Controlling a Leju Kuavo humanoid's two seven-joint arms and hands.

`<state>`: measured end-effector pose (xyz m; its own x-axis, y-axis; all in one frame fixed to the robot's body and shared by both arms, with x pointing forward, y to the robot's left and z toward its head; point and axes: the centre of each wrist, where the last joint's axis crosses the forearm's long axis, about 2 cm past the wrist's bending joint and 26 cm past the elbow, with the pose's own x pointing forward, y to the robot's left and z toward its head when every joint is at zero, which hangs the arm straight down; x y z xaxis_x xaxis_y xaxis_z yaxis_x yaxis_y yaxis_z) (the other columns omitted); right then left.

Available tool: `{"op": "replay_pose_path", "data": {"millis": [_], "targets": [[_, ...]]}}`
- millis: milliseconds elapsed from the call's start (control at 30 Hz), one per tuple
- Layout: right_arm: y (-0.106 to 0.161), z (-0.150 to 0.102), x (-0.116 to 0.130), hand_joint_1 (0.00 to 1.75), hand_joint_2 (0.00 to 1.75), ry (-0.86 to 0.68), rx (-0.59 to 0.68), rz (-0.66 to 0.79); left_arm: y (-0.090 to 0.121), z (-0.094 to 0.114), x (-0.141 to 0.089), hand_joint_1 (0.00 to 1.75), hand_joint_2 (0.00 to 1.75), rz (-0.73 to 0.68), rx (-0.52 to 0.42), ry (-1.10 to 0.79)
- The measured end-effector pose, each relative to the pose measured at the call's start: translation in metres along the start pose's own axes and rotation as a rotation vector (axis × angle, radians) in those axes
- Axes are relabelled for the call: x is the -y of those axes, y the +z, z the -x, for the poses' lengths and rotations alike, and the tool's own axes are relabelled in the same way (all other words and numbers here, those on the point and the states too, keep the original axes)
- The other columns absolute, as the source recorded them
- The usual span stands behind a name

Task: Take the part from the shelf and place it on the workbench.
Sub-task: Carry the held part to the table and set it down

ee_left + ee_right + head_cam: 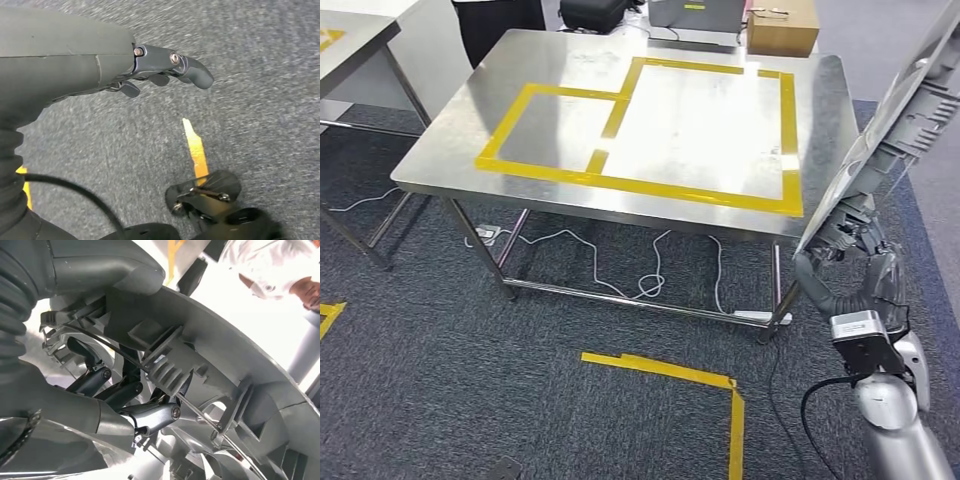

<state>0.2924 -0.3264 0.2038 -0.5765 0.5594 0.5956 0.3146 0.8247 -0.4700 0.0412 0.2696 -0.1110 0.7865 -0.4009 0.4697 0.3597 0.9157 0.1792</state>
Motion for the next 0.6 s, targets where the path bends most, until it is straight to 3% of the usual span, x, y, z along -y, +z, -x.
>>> {"op": "replay_pose_path", "data": {"millis": [600], "targets": [[-0.0023, -0.0004, -0.0021, 1.75, 1.75, -0.005, 0.008, -0.010, -0.0002, -0.0014, 0.0016, 0.00, 1.75, 0.002, 0.001, 0.004]]}}
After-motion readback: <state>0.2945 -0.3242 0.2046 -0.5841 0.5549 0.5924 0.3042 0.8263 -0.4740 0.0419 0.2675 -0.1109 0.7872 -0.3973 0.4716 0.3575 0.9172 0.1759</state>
